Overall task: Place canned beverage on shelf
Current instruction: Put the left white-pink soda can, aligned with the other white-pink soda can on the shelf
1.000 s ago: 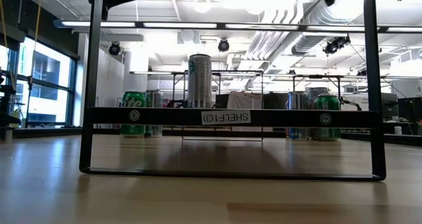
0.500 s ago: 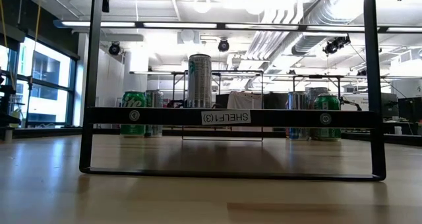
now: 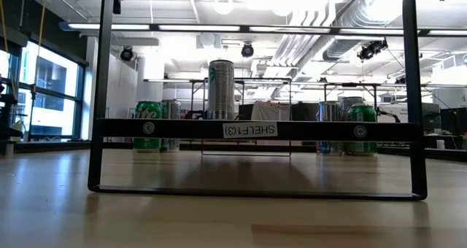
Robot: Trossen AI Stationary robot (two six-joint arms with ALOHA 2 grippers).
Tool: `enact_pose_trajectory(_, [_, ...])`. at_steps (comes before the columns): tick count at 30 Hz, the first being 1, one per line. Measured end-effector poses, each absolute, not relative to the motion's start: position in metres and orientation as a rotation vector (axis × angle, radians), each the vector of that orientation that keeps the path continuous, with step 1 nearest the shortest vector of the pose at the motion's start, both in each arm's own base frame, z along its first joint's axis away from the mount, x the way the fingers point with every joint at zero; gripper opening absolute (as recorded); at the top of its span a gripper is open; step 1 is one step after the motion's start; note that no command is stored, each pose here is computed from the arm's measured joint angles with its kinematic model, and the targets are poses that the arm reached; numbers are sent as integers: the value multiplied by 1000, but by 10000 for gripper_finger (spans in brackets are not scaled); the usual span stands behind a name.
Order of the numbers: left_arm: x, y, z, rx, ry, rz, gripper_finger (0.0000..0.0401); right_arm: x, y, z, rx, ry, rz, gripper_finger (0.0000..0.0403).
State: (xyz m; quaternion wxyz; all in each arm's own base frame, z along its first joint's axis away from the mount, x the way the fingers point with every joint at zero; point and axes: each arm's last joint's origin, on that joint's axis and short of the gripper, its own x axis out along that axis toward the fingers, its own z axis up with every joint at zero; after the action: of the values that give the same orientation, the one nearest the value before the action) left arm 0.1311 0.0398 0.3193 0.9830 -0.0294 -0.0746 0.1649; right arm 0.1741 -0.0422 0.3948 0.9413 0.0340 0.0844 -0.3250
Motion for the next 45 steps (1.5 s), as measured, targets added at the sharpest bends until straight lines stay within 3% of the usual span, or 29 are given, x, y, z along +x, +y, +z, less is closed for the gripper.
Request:
enact_pose_trajectory(4, [131,40,319,-59,-150,332,0,184,-62,399,94,273,-742,96])
enact_pose_trajectory(12, [131,39,319,-58,-148,310,0,193,-101,394,249,460,-913,307])
enact_pose_trajectory(17, [131,39,319,-58,-147,310,0,191,-119,383,346,558,-1027,378])
enact_pose_trajectory(23, [131,39,319,-82,-151,308,0,178,-163,375,530,484,-1277,392])
enact_pose_trajectory(29, [131,39,319,-111,-156,305,0,156,-227,362,707,558,-1458,388])
enact_pose_trajectory(37, [131,39,318,-113,-143,306,0,142,-275,317,971,716,-1430,387])
enact_pose_trajectory(45, [131,39,318,-112,-143,307,0,142,-281,294,1032,901,-1387,387])
